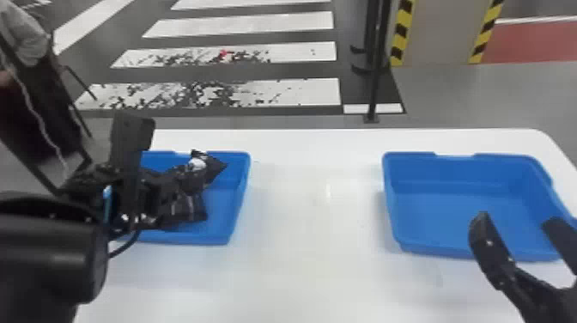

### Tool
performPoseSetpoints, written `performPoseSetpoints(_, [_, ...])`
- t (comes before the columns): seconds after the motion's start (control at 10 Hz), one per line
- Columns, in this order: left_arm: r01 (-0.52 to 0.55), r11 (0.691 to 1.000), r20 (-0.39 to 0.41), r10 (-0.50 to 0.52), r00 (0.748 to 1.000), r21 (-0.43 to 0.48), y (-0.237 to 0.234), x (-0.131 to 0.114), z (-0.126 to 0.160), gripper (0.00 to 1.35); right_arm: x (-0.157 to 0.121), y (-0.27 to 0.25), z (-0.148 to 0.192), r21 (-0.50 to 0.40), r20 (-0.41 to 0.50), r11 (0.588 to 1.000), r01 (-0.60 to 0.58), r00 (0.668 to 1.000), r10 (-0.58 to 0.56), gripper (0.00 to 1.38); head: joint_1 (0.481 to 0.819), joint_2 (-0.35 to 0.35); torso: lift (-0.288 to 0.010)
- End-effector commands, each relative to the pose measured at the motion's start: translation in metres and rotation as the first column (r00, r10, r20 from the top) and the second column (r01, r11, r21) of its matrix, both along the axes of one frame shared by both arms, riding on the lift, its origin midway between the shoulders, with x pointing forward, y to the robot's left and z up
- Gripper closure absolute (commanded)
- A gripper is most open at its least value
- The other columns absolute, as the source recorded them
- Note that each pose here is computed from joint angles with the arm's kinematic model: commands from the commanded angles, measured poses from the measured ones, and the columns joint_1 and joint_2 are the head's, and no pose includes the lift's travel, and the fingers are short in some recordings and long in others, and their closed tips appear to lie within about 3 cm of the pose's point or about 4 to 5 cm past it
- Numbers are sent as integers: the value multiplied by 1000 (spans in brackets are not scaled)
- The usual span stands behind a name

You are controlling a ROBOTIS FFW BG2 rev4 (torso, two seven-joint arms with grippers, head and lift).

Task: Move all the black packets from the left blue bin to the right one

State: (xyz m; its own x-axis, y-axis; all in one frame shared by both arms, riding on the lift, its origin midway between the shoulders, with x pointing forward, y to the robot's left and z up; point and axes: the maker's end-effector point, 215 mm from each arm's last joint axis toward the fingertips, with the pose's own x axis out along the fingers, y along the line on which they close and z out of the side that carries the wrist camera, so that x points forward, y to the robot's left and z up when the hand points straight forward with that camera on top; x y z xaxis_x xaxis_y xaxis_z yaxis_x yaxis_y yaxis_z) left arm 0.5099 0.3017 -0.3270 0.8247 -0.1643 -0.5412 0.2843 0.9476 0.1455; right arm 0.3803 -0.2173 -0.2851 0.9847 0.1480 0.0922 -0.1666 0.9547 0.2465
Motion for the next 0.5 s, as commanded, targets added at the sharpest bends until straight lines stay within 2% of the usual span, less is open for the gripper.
performPoseSetpoints(0.0, [85, 995, 64, -83, 995, -43, -36, -18, 26, 1205, 0, 7, 11, 58, 20, 998, -15, 1000, 13, 96, 695, 110, -185])
performPoseSetpoints(0.1, [168, 982, 99, -160, 982, -81, -70, -29, 36, 1205, 2, 15, 21, 96, 40, 995, -39, 999, 36, 91, 695, 91, -185])
performPoseSetpoints(0.2, [241, 962, 110, -228, 967, -130, -103, -45, 35, 1205, 7, 35, 15, 121, 0, 986, -117, 993, 118, 94, 695, 65, -185])
performPoseSetpoints(0.4, [337, 922, 132, -317, 939, -192, -153, -68, 34, 1205, 16, 52, 15, 144, 29, 969, -199, 980, 197, 96, 695, 30, -185])
